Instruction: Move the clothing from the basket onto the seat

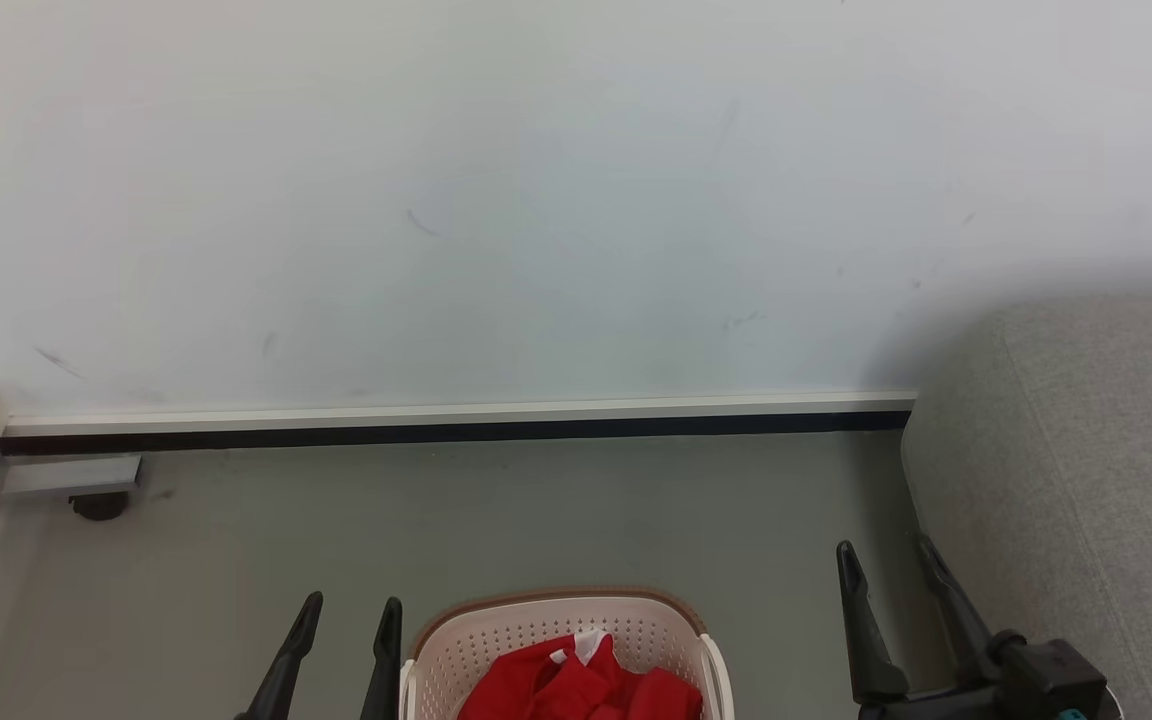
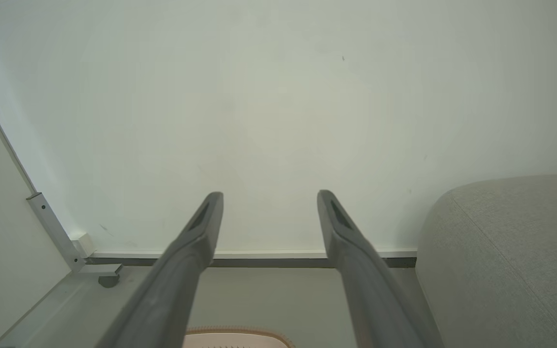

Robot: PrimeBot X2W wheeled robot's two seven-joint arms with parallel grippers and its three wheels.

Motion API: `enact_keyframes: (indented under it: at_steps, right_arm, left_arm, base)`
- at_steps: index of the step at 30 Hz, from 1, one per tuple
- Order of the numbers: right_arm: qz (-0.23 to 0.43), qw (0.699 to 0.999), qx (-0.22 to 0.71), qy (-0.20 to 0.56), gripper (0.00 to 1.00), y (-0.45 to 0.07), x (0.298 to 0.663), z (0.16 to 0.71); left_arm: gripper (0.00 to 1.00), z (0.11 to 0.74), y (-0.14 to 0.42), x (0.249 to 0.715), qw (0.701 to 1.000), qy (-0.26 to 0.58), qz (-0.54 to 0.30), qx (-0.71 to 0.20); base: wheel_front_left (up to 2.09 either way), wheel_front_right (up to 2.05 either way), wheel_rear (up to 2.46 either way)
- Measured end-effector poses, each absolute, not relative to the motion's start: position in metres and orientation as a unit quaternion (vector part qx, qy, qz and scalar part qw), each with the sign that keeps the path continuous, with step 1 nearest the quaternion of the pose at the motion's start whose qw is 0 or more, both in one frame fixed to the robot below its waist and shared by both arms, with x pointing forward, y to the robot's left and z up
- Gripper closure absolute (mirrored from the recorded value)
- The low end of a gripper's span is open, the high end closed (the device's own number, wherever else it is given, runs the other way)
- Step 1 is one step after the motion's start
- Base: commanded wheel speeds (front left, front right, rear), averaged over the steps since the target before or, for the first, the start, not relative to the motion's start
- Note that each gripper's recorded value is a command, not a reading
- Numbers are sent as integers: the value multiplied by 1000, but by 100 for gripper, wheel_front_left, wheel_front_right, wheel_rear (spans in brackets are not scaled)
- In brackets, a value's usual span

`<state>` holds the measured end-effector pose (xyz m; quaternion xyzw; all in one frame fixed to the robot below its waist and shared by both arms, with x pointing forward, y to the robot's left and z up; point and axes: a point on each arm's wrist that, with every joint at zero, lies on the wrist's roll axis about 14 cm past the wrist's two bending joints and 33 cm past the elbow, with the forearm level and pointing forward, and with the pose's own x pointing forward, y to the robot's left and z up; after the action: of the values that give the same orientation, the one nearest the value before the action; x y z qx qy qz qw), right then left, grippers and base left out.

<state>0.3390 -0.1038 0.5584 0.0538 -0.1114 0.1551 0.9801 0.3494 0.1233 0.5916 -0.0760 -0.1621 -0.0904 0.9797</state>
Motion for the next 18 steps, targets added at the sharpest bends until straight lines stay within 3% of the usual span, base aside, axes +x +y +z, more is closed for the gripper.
enact_keyframes:
  at_steps: [18]
  right_arm:
    - [169, 976, 20, -137, 0, -95, 333, 568]
  left_arm:
    - [0, 601, 116, 344, 976, -185, -104, -37]
  base:
    - [0, 0, 0]
